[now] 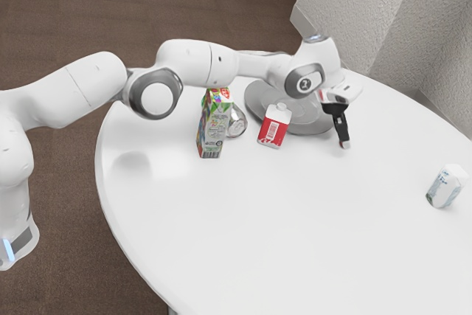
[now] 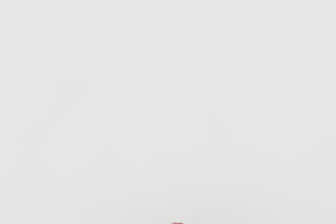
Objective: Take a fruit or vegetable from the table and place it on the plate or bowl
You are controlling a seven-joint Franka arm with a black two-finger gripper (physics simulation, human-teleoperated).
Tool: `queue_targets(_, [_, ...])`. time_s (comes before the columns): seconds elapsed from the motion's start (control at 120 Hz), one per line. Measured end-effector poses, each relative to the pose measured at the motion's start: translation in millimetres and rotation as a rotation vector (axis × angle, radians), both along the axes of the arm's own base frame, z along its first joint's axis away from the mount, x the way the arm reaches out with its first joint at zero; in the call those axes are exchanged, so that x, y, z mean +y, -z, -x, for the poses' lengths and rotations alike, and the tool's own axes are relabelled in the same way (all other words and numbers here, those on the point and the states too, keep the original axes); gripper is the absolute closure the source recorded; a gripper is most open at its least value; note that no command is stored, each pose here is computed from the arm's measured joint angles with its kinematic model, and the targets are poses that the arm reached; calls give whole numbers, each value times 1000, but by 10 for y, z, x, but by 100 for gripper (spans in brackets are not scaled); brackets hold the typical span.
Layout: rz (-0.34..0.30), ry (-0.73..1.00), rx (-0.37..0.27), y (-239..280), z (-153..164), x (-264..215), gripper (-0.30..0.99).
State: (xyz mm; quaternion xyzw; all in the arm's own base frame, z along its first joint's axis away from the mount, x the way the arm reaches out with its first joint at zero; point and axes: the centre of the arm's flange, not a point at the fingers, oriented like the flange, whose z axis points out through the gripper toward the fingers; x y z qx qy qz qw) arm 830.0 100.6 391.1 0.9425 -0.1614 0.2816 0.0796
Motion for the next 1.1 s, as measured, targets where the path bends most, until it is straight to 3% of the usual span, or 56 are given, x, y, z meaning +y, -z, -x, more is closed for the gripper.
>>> queue_targets(0.392, [8,-10,-13,72,-21,-22,1])
queue_targets(0.6, [12,-19,-12,84,-24,-24,29])
queue_targets(0.808, [8,-23,-10,94,-24,-34,23])
queue_targets(0.958, [-2,-22,-10,16,-17,-62,46])
queue_targets(1.1, [-7,-23,3,-6,-4,-50,51])
